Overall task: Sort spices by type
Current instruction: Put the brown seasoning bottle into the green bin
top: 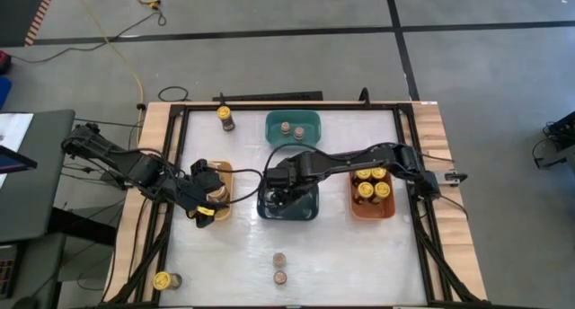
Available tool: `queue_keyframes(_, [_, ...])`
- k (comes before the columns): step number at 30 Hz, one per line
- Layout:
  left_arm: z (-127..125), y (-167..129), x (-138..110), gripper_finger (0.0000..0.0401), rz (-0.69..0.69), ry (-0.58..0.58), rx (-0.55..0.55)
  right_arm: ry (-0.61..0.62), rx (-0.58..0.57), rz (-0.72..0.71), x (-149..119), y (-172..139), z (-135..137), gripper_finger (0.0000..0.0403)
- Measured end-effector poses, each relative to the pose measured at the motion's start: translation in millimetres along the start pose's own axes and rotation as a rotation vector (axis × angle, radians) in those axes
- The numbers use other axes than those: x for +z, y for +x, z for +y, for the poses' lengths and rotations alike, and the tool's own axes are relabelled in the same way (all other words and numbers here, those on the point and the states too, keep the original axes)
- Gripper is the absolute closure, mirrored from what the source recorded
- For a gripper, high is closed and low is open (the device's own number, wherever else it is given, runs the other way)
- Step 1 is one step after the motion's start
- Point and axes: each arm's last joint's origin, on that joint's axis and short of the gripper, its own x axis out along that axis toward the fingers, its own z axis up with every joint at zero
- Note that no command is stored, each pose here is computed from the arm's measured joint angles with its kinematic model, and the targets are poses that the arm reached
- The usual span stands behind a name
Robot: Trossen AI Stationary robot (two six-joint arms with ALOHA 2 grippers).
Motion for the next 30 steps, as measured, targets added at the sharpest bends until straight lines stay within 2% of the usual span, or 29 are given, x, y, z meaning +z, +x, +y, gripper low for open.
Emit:
queue_keyframes(5, [-0.4,0.1,0.5,0.0092,-0.005,-0.041,-0.004,-0.023,0.042,-0.171,-23.9,-46.5,3.9,0.0014])
queue_keyframes(10, [-0.5,0.1,0.6,0.0092,-0.005,-0.087,-0.004,-0.011,0.09,-0.236,-56.4,-79.8,7.5,0.0013])
queue_keyframes(13, [-0.7,0.1,0.9,0.0092,-0.008,-0.116,-0.007,0.011,0.024,-0.272,-80.8,-85.6,8.6,0.0016])
queue_keyframes(17, [-1.5,0.3,1.9,0.0092,-0.016,-0.211,-0.015,0.02,-0.119,-0.252,-115.8,-89.7,2.0,0.0022])
queue_keyframes(20, [-6.7,8.4,3.5,0.0092,-0.008,-0.256,-0.001,-0.008,-0.109,-0.263,-133.7,-89.9,-2.9,0.0022])
queue_keyframes(25, [-23.5,42.4,1.4,0.0092,0.063,-0.355,0.073,0.022,-0.151,-0.274,-162.2,-90.0,-39.9,0.0022])
queue_keyframes(30, [-46.3,72.0,7.0,0.0092,0.107,-0.526,0.107,-0.013,-0.028,-0.297,-194.4,-89.4,-77.9,0.0022])
